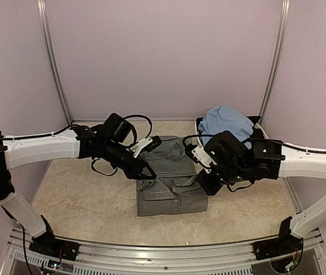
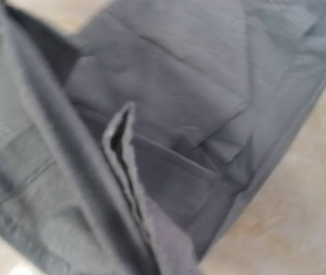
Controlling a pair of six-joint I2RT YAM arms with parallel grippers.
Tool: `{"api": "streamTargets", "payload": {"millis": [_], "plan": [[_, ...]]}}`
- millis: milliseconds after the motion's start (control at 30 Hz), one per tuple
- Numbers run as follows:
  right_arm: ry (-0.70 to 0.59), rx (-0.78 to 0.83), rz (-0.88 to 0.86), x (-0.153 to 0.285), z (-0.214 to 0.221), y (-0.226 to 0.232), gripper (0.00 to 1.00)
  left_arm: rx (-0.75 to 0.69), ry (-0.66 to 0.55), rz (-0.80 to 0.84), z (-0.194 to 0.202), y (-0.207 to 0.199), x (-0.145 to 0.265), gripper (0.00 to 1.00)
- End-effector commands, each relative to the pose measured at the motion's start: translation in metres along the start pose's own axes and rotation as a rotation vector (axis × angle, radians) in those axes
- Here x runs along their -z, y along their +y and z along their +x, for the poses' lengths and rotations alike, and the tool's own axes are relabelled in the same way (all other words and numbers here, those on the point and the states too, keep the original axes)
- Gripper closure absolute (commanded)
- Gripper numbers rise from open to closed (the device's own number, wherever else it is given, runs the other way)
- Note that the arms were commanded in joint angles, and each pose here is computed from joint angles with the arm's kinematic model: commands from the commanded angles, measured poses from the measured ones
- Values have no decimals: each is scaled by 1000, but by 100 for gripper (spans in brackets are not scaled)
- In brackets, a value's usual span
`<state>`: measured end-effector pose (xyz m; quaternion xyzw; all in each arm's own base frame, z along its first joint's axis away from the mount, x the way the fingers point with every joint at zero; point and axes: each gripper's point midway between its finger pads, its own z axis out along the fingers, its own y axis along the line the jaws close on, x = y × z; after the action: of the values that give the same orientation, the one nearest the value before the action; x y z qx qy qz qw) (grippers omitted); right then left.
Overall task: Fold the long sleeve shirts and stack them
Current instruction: Fold the rectangle-folded shirt at the center of the board.
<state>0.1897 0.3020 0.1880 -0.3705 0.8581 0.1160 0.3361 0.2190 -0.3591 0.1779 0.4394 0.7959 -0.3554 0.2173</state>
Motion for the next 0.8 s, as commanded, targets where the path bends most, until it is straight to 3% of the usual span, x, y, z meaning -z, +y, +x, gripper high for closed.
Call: {"api": "streamTargets", "payload": {"millis": [0, 433, 767], "plan": [[46, 29, 30, -34, -5, -38, 100, 114, 149, -71, 36, 54, -11, 100], [144, 38, 24, -134, -18, -81, 100, 319, 263, -137, 69, 135, -47, 100], [200, 6, 70, -156, -9, -106, 100, 363, 223, -203, 59, 168, -53, 90]]}}
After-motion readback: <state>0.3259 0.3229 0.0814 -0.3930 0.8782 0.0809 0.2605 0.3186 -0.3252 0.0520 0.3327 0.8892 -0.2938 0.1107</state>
